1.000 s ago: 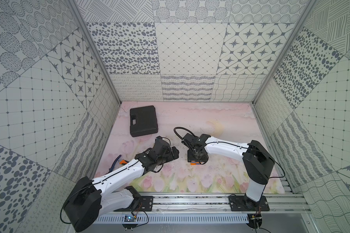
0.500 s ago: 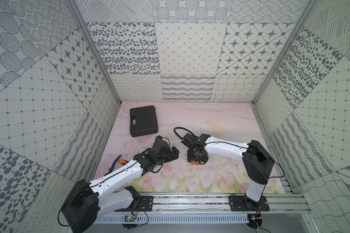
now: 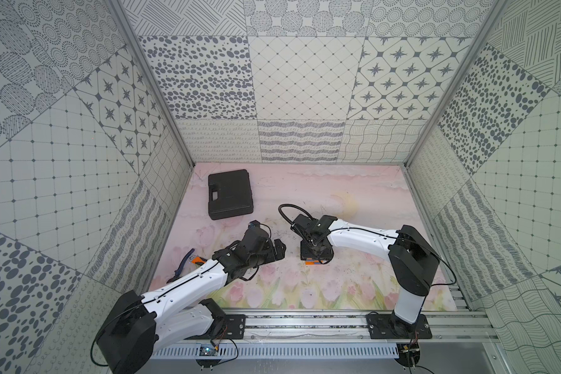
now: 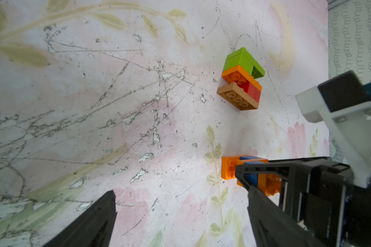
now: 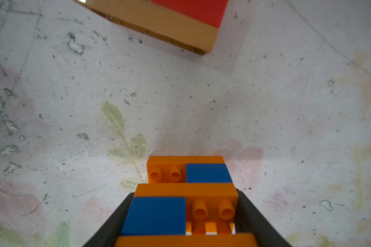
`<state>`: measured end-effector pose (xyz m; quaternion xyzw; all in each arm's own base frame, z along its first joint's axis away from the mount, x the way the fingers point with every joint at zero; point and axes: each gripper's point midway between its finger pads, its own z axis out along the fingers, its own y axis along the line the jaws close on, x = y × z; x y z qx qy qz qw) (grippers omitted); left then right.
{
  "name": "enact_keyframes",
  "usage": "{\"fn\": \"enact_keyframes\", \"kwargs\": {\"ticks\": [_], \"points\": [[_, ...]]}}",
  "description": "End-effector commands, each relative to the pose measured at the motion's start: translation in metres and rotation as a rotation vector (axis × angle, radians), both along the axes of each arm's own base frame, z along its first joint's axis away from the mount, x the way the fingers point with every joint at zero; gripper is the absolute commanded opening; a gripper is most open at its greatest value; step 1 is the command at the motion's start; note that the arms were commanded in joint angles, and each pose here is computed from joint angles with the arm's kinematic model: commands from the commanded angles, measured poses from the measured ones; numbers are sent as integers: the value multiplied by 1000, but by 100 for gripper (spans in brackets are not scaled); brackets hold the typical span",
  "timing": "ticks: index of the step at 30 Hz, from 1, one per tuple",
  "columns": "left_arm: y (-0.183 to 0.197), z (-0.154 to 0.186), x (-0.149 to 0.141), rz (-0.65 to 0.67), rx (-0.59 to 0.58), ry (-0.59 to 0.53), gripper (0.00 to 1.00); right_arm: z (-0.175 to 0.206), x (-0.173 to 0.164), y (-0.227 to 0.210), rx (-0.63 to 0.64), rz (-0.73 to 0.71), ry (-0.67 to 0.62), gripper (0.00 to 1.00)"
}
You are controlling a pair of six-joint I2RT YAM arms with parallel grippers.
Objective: Assemble the number 5 with lego
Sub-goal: Assemble the lego brick with the lego brick, then adjust the lego brick at the center of the board.
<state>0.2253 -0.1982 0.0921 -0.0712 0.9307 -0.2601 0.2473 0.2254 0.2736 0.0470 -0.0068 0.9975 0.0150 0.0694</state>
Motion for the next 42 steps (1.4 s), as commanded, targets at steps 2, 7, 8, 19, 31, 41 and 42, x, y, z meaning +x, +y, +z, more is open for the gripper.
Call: {"fn": "enact_keyframes", "kwargs": {"ticks": [2, 7, 8, 19, 31, 41, 42], "points": [[-4, 4, 3, -16, -14, -28, 99, -10, -12, -7, -30, 3, 38, 71], [-3, 9, 5, -10, -13, -44, 99, 21, 2, -5, -3, 22, -50, 85], [-2, 9, 4, -11, -11, -44, 99, 27, 4, -4, 8, 26, -70, 88], [5, 17, 6, -7, 5, -96, 99, 99, 23, -12, 213, 274, -367, 99], [2, 23, 4, -43, -7, -127, 99, 78, -1, -7, 275, 971, -310, 87], [20, 21, 1, 28, 15, -144, 99, 55, 0, 4, 233, 1192, -248, 74], [22, 20, 0, 31, 19, -144, 99, 54, 0, 6, 242, 1201, -246, 74]]}}
